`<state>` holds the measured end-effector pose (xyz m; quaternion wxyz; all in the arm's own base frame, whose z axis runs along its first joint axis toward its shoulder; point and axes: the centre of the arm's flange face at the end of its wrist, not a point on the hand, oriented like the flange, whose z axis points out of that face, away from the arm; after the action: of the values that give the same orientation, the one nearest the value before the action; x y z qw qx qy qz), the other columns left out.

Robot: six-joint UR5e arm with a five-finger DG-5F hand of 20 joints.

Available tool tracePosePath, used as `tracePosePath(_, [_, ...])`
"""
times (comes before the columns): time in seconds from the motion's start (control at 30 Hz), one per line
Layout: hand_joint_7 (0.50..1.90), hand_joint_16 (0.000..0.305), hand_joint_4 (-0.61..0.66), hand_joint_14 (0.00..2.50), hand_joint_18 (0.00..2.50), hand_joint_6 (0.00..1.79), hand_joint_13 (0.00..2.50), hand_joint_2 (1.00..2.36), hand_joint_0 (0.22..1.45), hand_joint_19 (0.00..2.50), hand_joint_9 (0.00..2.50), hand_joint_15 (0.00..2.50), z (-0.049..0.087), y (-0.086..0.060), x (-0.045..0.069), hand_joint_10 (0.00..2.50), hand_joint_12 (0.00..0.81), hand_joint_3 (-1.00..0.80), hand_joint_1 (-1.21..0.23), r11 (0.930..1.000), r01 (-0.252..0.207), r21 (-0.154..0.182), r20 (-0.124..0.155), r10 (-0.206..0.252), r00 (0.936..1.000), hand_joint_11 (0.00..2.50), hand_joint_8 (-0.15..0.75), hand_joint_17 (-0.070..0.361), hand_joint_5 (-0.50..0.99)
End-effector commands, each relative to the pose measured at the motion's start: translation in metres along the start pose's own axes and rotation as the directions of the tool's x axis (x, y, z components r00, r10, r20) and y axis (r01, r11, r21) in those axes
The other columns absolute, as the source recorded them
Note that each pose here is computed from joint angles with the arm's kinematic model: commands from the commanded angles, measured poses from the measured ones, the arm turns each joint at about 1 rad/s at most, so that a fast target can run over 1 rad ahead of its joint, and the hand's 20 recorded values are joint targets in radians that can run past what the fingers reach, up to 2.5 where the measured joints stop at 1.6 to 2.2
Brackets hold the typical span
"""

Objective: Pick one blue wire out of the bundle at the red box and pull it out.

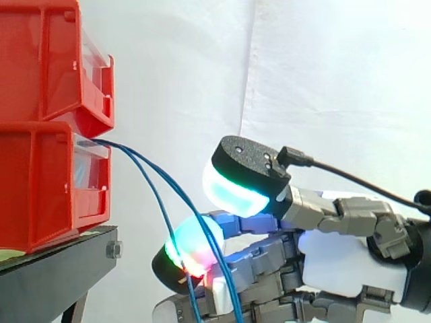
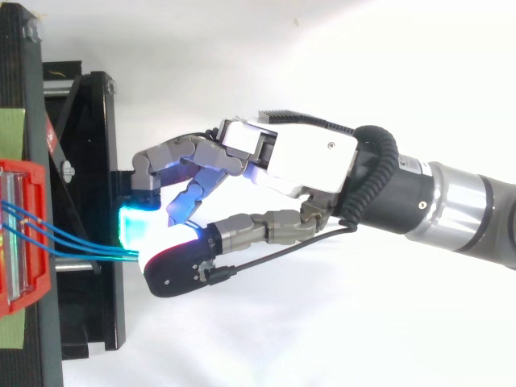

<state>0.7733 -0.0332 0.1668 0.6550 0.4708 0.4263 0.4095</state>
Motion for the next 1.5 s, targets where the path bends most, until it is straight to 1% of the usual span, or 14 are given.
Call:
tracePosePath(0.0, [1.3,0.058,0.19,0.01,0.45,0.68,0.56,1.0,0.5,0.36,1.04,0.34,0.002,-0.014,0.004,0.02,0.369,-0.5,-0.5,0.9989,-0.013,-0.044,0.027,0.014,0.9995,0.69,0.255,0.131,-0.09])
tracePosePath(0.03, [1.29,0.058,0.2,0.01,0.45,0.68,0.56,1.0,0.5,0.35,1.04,0.33,0.004,-0.012,0.005,0.02,0.371,-0.5,-0.5,0.9979,-0.02,-0.061,0.033,0.022,0.9992,0.69,0.257,0.131,-0.09])
tracePosePath(0.07, [1.29,0.058,0.19,0.01,0.45,0.68,0.56,1.0,0.5,0.35,1.04,0.33,0.004,-0.011,0.005,0.03,0.371,-0.5,-0.51,0.9978,-0.021,-0.063,0.035,0.024,0.9991,0.69,0.258,0.131,-0.09])
tracePosePath(0.27, [1.29,0.06,0.19,0.01,0.46,0.69,0.57,1.0,0.48,0.35,1.05,0.33,0.003,-0.01,0.008,0.02,0.379,-0.5,-0.54,0.9981,0.001,-0.062,0.048,0.002,0.9988,0.7,0.266,0.135,-0.09])
tracePosePath(0.3, [1.29,0.06,0.19,0.01,0.47,0.69,0.58,1.0,0.47,0.35,1.05,0.34,0.001,-0.01,0.012,0.02,0.382,-0.5,-0.56,0.9981,0.024,-0.057,0.055,-0.021,0.9983,0.71,0.269,0.136,-0.09])
tracePosePath(0.37, [1.27,0.061,0.19,0.01,0.48,0.69,0.58,1.0,0.46,0.34,1.05,0.33,0.002,-0.01,0.013,0.03,0.386,-0.5,-0.57,0.998,0.028,-0.057,0.057,-0.024,0.9981,0.72,0.273,0.138,-0.09])
tracePosePath(0.4, [1.26,0.062,0.19,0.01,0.48,0.7,0.58,1.0,0.45,0.34,1.06,0.33,0.0,-0.01,0.015,0.02,0.39,-0.5,-0.59,0.9977,0.042,-0.052,0.063,-0.039,0.9973,0.71,0.272,0.139,-0.09])
tracePosePath(0.6, [1.21,0.064,0.22,0.01,0.51,0.73,0.61,1.0,0.42,0.31,1.08,0.33,-0.001,-0.008,0.023,0.02,0.397,-0.5,-0.69,0.9966,0.059,-0.057,0.068,-0.055,0.9962,0.72,0.281,0.144,-0.1])
tracePosePath(0.7, [1.22,0.06,0.2,0.01,0.49,0.77,0.6,1.0,0.46,0.31,1.08,0.33,-0.002,-0.005,0.027,0.03,0.378,-0.5,-0.77,0.9958,0.066,-0.064,0.067,-0.062,0.9958,0.74,0.263,0.135,-0.1])
tracePosePath(0.87, [1.23,0.053,0.18,0.01,0.46,0.81,0.59,1.0,0.56,0.32,1.07,0.34,-0.003,-0.004,0.032,0.03,0.345,-0.5,-0.83,0.9952,0.073,-0.065,0.062,-0.069,0.9957,0.77,0.243,0.118,-0.12])
tracePosePath(1.13, [1.29,0.052,0.14,0.01,0.46,0.83,0.59,1.01,0.59,0.33,1.06,0.35,-0.003,-0.003,0.033,0.03,0.342,-0.29,-0.81,0.9952,0.073,-0.065,0.06,-0.069,0.9958,0.79,0.234,0.116,-0.13])
tracePosePath(1.23, [1.26,0.052,0.12,0.01,0.46,0.84,0.59,1.02,0.57,0.34,1.06,0.35,-0.003,-0.003,0.034,0.03,0.345,-0.22,-0.77,0.9952,0.073,-0.065,0.059,-0.069,0.9959,0.78,0.241,0.118,-0.13])
tracePosePath(1.3, [1.16,0.063,0.14,0.01,0.53,0.85,0.62,1.01,0.57,0.31,1.09,0.33,-0.003,-0.003,0.034,0.02,0.394,-0.17,-0.7,0.9953,0.071,-0.066,0.059,-0.067,0.996,0.74,0.276,0.142,-0.13])
tracePosePath(1.47, [1.14,0.066,0.14,0.01,0.55,0.81,0.63,1.01,0.56,0.32,1.1,0.33,-0.002,-0.001,0.034,0.02,0.405,-0.13,-0.66,0.9953,0.068,-0.069,0.06,-0.063,0.9962,0.71,0.286,0.149,-0.11])
